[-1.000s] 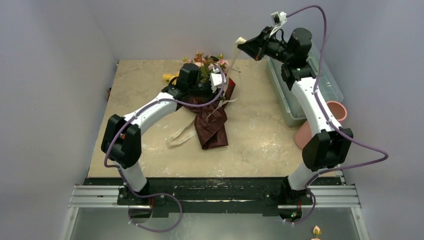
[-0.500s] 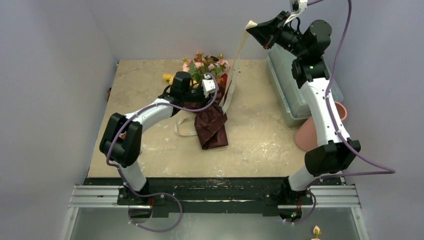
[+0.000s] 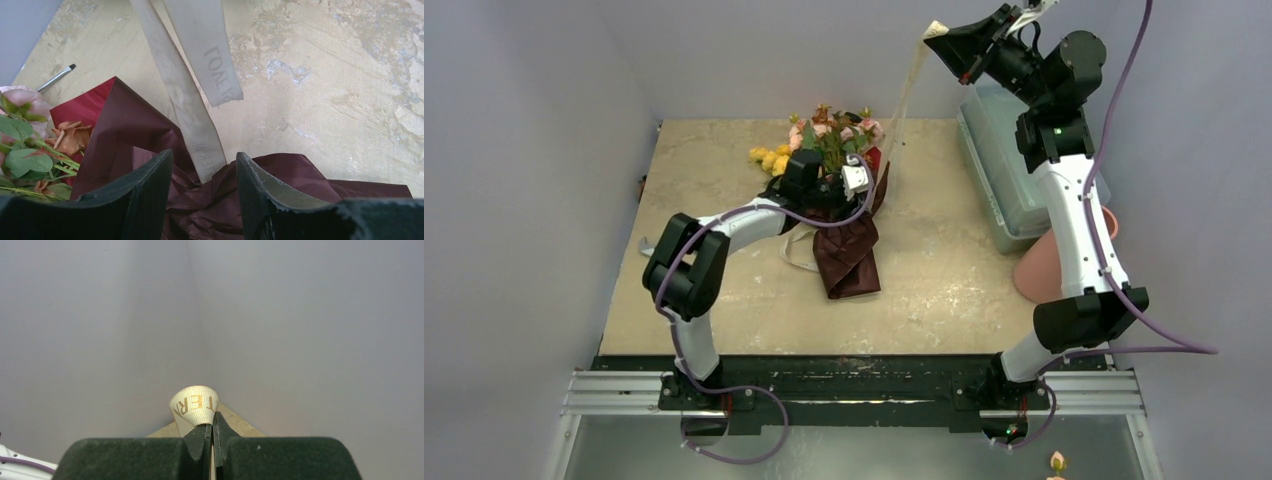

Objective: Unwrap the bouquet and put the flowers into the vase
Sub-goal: Untie the ribbon from the wrapping paper, then place the ribbon at the center of the board.

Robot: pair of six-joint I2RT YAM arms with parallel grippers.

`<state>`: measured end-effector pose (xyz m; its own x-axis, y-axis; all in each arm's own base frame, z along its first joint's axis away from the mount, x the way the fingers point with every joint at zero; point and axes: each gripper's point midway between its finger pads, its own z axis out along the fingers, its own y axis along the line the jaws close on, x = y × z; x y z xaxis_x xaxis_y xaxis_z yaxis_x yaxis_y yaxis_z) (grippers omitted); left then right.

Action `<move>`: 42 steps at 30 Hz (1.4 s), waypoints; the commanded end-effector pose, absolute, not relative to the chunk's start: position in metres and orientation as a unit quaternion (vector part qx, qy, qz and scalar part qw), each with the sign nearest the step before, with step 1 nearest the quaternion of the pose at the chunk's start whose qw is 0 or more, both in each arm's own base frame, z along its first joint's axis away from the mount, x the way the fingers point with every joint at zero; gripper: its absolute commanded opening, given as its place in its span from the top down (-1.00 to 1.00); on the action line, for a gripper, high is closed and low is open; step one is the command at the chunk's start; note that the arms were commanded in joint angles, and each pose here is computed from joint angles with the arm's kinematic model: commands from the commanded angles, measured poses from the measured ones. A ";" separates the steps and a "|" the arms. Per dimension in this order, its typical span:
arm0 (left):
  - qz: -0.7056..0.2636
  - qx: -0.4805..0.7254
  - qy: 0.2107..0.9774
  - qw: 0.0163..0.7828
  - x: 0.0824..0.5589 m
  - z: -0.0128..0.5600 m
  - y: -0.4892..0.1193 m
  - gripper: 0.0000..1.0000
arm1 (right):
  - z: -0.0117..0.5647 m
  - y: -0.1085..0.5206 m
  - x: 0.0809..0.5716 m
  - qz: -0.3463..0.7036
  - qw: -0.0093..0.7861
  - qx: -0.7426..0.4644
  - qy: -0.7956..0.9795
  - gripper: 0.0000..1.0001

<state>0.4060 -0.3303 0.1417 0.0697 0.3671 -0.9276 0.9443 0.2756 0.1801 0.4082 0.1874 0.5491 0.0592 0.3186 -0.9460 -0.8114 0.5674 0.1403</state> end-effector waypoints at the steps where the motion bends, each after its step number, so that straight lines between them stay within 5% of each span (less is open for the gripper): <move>1: -0.286 0.528 0.591 0.538 0.420 0.164 -0.344 0.08 | 0.595 0.175 0.381 0.396 0.731 -0.217 0.511 1.00; 13: -0.321 0.523 0.578 0.538 0.424 0.191 -0.367 1.00 | 0.600 0.157 0.390 0.370 0.751 -0.200 0.510 1.00; 31: -0.399 0.463 0.484 0.627 0.411 0.375 -0.398 1.00 | 0.430 0.153 0.421 0.328 0.660 -0.227 0.637 1.00; 38: -0.413 0.437 0.460 0.653 0.417 0.425 -0.401 1.00 | 0.371 0.157 0.406 0.340 0.618 -0.242 0.666 0.86; 42: -0.417 0.432 0.451 0.660 0.418 0.439 -0.403 1.00 | 0.360 0.161 0.395 0.354 0.608 -0.258 0.662 0.56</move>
